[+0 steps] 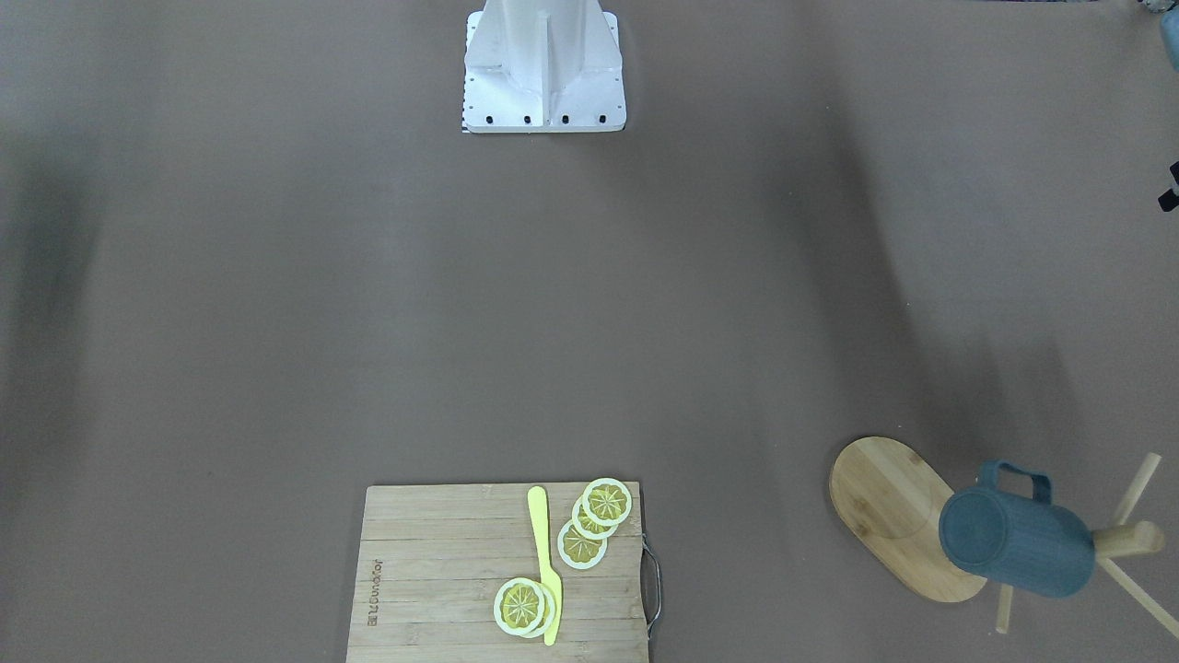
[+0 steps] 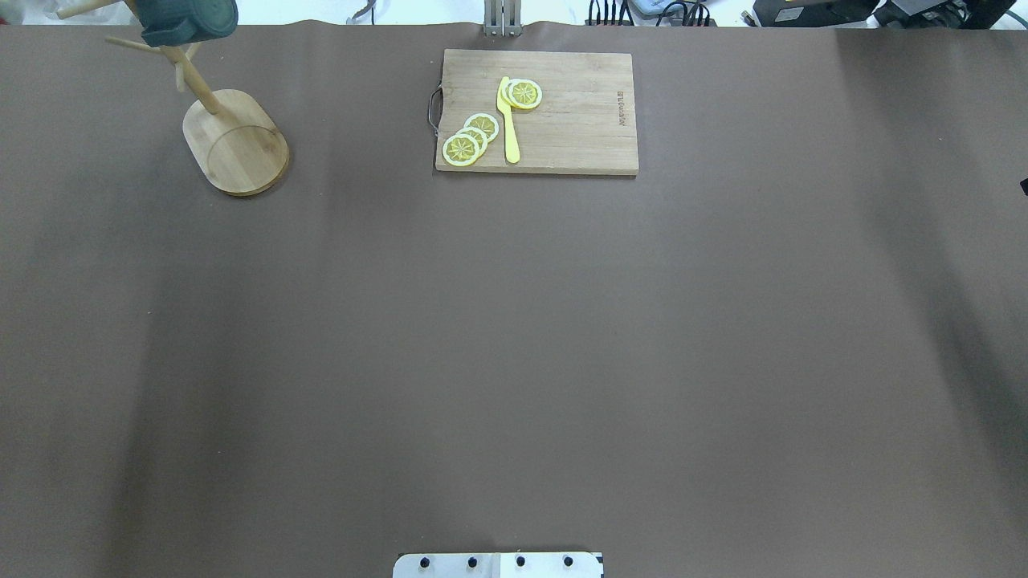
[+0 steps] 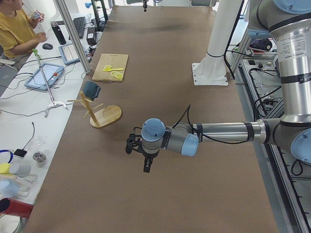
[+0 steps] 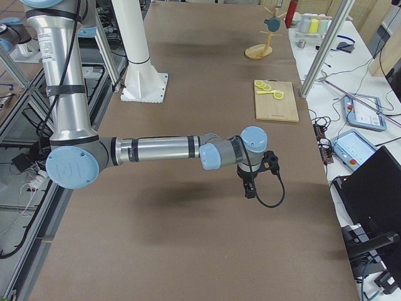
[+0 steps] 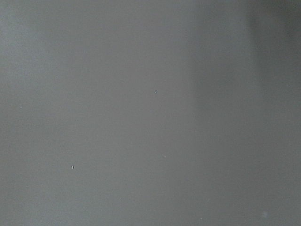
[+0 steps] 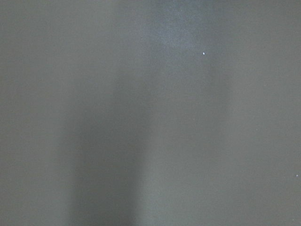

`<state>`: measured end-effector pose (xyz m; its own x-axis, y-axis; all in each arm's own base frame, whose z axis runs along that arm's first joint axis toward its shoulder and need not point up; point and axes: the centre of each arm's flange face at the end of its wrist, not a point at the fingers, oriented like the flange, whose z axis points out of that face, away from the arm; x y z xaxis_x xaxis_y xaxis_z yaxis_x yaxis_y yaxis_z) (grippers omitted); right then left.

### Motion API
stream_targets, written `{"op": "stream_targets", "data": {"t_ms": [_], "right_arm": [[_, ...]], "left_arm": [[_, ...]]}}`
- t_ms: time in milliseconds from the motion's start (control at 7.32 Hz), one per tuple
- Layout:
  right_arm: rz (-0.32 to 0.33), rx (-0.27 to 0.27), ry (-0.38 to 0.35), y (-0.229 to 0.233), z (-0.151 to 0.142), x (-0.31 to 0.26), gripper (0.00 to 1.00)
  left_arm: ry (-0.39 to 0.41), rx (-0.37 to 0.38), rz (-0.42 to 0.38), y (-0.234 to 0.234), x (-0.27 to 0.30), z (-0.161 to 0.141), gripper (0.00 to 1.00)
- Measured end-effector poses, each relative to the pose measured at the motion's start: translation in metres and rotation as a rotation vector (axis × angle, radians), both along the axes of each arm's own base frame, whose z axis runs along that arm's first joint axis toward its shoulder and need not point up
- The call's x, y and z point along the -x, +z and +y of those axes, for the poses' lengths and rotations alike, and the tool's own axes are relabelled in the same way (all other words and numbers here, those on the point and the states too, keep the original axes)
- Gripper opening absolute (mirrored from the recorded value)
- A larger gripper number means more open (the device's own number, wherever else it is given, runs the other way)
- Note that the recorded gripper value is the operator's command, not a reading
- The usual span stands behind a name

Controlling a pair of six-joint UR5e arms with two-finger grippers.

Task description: Hang cup on storage rack

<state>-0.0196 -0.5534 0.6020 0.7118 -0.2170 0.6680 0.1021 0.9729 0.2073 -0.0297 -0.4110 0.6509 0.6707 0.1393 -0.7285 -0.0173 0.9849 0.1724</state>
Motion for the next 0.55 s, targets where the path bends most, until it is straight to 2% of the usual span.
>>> {"op": "stream_targets", "data": {"t_ms": [546], "right_arm": [[0.006, 0.007, 0.001, 0.0044, -0.0004, -0.0003, 1.00]], "left_arm": [[0.001, 0.001, 0.002, 0.0003, -0.0003, 0.0006, 0.98]]}}
